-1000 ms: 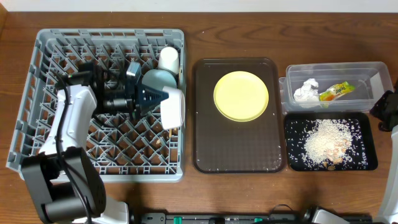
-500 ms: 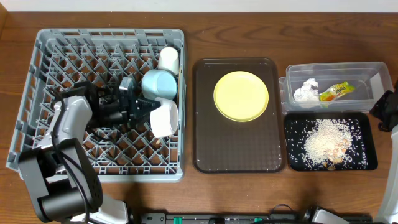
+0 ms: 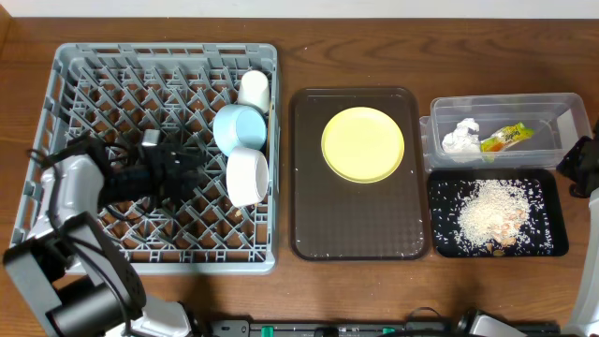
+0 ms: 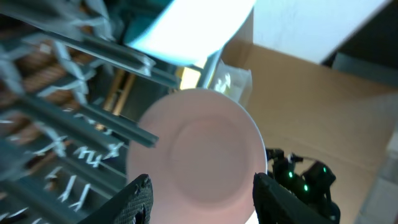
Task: Sort waste into correct bins and load items into the dishwasher rack
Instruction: 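Carry the white bowl left and place it upright in the rack, then release the bowl and move the left gripper to the yellow plate, then grasp the yellow plate edge with the left gripper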
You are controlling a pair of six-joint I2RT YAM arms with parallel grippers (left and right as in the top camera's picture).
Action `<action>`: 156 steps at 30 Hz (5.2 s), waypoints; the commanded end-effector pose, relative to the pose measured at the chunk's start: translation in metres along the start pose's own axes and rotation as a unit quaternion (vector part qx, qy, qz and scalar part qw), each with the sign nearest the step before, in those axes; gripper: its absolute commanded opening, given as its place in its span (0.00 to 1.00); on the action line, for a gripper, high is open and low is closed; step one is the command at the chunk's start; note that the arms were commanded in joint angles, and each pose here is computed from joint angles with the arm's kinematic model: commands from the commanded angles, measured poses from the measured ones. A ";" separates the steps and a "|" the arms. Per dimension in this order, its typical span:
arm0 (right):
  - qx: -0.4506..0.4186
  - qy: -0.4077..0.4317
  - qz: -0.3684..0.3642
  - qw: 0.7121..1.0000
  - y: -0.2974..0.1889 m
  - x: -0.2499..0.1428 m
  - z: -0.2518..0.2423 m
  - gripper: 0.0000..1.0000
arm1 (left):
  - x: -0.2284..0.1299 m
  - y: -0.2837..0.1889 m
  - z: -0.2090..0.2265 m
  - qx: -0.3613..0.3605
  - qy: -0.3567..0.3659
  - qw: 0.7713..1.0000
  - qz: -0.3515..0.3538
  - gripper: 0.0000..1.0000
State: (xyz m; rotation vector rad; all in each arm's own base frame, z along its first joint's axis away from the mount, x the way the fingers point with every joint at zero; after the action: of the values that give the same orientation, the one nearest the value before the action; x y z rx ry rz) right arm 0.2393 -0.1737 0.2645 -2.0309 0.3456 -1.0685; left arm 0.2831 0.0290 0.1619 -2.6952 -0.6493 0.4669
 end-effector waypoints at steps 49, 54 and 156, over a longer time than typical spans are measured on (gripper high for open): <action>-0.006 0.010 -0.012 1.000 -0.006 0.005 -0.007 0.99 | -0.072 0.053 -0.088 0.348 0.322 0.870 -0.135 0.36; -0.006 0.010 -0.012 1.000 -0.006 0.005 -0.007 0.99 | -0.089 0.039 -0.107 0.306 0.319 0.879 -0.177 0.40; -0.006 0.010 -0.012 1.000 -0.006 0.005 -0.007 0.99 | -0.112 0.263 0.037 0.473 0.380 0.794 0.045 0.35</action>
State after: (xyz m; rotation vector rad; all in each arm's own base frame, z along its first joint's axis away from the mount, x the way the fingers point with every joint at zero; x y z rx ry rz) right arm 0.2392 -0.1737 0.2649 -2.0305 0.3444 -1.0705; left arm 0.2779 -0.2365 0.0585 -1.6687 -0.0371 -0.2706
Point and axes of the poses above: each gripper's point midway between its finger pads, its own y axis out along the fingers, its own z axis along the line the jaws close on, x = y × z, the point moved 5 cm from there along -y, back along the fingers
